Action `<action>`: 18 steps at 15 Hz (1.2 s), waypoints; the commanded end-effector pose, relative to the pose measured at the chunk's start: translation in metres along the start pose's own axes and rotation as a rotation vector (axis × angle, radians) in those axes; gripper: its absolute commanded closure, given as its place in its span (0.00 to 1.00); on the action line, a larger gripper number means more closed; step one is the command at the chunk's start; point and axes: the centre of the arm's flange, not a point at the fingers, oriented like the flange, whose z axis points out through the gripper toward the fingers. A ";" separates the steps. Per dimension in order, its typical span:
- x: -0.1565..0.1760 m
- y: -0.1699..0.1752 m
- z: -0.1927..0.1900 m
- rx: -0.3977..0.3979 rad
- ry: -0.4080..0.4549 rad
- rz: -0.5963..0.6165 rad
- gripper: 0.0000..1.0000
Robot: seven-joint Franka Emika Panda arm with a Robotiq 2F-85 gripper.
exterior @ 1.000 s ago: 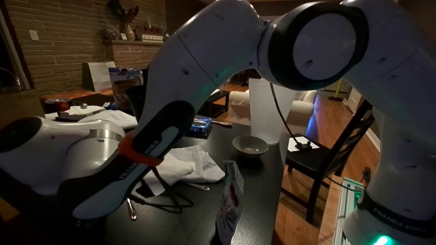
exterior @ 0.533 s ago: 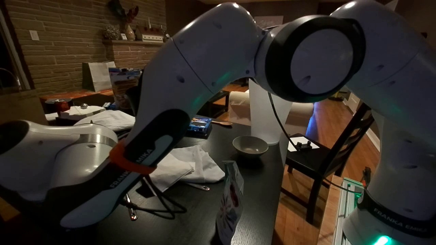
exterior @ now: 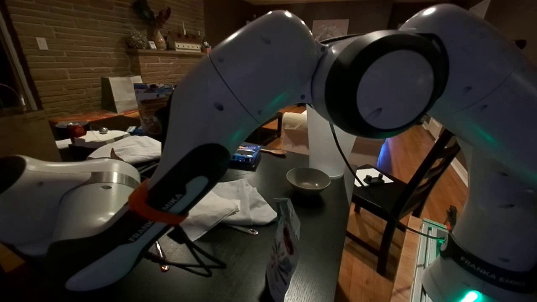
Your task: Put the packet in the bowl.
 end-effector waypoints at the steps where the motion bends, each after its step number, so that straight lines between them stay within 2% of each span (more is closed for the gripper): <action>1: 0.012 -0.001 0.005 -0.005 -0.015 0.013 0.84; 3: 0.011 0.001 0.006 -0.010 -0.017 0.017 0.98; 4: 0.010 0.002 0.007 -0.012 -0.019 0.022 1.00; 7: 0.006 0.006 0.006 -0.019 -0.022 0.044 1.00; 9: 0.004 0.009 -0.003 -0.017 0.011 0.055 1.00; 11: 0.004 0.016 -0.030 -0.041 0.097 0.060 1.00; 15: -0.003 0.042 -0.122 -0.105 0.319 0.072 1.00; 17: -0.011 0.049 -0.162 -0.109 0.376 0.103 1.00; 18: -0.017 0.052 -0.176 -0.115 0.362 0.123 1.00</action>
